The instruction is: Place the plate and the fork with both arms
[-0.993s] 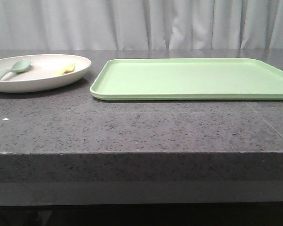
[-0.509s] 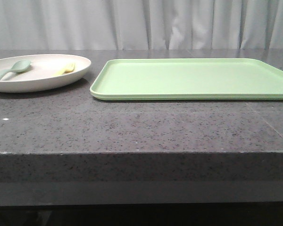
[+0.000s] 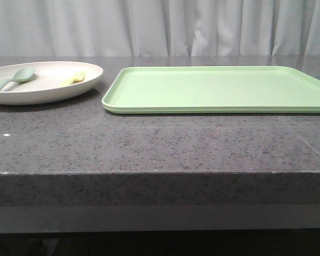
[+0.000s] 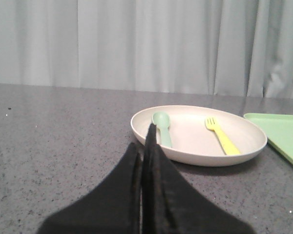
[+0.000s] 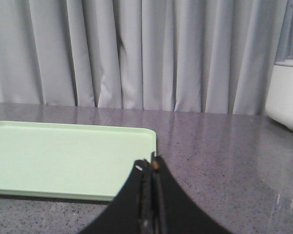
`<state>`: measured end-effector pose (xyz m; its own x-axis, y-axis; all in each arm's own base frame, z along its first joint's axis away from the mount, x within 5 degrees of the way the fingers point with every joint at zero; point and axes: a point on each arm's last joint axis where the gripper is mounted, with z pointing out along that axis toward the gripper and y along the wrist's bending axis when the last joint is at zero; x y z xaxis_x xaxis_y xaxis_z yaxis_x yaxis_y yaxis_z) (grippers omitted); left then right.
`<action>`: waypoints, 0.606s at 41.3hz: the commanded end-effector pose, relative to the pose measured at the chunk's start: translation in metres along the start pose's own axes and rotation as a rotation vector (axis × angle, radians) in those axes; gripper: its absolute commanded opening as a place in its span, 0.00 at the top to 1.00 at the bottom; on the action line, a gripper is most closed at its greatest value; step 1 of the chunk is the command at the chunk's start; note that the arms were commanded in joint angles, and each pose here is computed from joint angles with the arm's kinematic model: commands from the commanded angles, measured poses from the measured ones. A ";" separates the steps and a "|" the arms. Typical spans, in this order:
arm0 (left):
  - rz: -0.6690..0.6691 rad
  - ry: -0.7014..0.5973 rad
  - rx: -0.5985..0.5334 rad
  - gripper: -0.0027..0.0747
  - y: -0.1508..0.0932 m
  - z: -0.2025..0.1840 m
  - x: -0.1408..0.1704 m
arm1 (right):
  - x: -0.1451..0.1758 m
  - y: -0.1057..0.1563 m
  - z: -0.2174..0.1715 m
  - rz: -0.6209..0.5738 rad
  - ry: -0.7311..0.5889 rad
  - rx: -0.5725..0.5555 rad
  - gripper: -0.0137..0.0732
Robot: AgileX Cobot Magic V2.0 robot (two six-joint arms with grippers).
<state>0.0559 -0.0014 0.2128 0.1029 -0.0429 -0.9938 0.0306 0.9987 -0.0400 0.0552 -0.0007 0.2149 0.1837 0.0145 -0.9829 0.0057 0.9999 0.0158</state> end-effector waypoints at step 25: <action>-0.012 -0.013 0.034 0.99 -0.010 -0.001 -0.165 | -0.141 0.004 -0.001 -0.007 0.168 -0.018 0.92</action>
<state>0.0311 -0.0032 0.3528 0.1241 -0.0390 -0.9915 0.0580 0.9978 -0.0320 0.0248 0.0018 0.3310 0.0084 0.0102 -0.9999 -0.0177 0.9998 0.0100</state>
